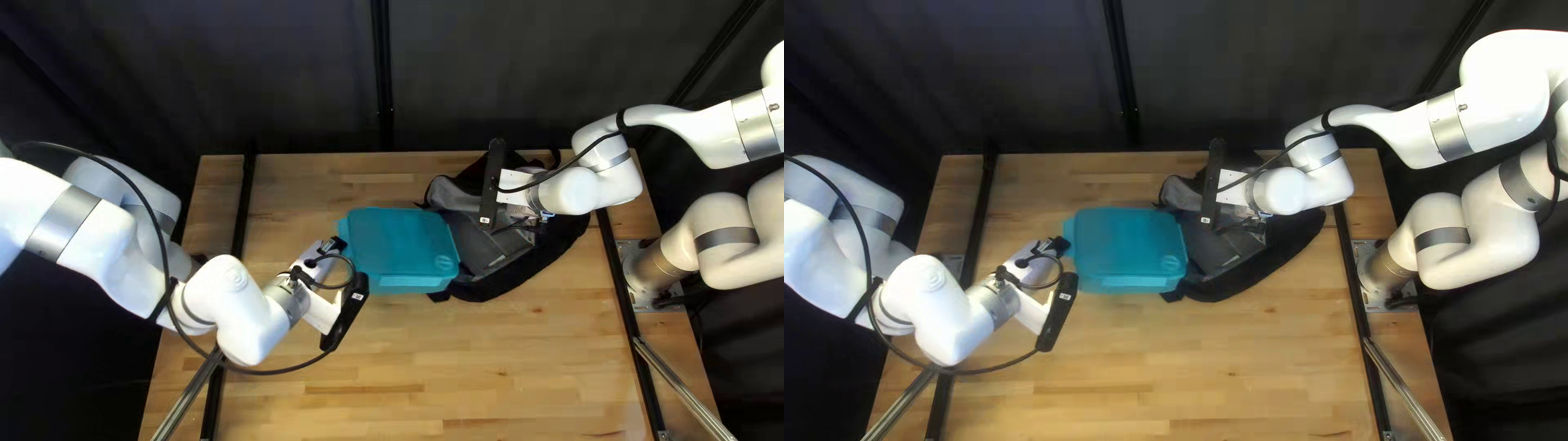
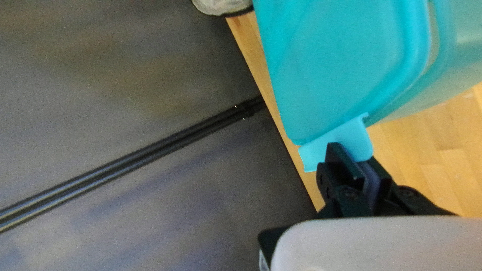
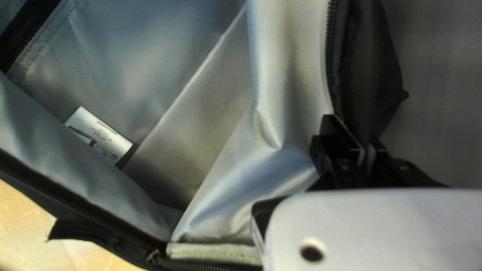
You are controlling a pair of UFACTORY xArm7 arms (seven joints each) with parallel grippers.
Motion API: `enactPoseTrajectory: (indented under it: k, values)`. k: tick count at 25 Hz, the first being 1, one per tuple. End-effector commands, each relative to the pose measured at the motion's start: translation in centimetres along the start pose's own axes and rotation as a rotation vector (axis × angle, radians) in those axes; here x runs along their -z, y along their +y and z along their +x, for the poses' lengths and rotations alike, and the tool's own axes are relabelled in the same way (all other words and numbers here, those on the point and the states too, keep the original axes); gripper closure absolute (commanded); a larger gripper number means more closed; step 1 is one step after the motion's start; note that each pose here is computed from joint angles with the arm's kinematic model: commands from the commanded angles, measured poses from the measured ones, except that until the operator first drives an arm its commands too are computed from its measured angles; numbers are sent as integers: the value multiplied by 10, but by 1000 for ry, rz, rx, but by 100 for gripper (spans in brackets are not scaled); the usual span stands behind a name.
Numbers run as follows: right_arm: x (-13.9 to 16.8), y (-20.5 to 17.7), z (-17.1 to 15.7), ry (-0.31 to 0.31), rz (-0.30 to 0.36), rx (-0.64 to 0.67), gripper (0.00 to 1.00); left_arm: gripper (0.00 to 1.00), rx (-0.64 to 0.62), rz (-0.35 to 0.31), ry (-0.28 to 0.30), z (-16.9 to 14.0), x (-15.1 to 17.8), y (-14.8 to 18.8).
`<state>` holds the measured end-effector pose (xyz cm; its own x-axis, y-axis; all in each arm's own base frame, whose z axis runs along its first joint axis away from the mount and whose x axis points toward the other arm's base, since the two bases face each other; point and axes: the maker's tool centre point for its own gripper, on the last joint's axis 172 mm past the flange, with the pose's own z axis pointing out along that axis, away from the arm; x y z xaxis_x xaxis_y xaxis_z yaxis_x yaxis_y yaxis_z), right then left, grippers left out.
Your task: Remove a lunch box from a kids backpack
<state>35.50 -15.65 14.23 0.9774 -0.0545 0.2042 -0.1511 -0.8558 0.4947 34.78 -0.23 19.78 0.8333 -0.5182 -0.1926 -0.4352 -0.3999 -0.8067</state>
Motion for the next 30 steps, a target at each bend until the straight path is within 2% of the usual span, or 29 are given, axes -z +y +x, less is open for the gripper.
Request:
enactPoseTrajectory:
  k: [1, 11, 30]
  values:
    - [0, 0, 0, 0, 0, 0, 100, 100, 7, 1, -12, 1, 0, 15]
    - [0, 0, 0, 0, 0, 0, 100, 100, 34, 22, -48, -1, 11, 44]
    - [0, 0, 0, 0, 0, 0, 100, 100, 22, -6, -33, -10, 11, 81]
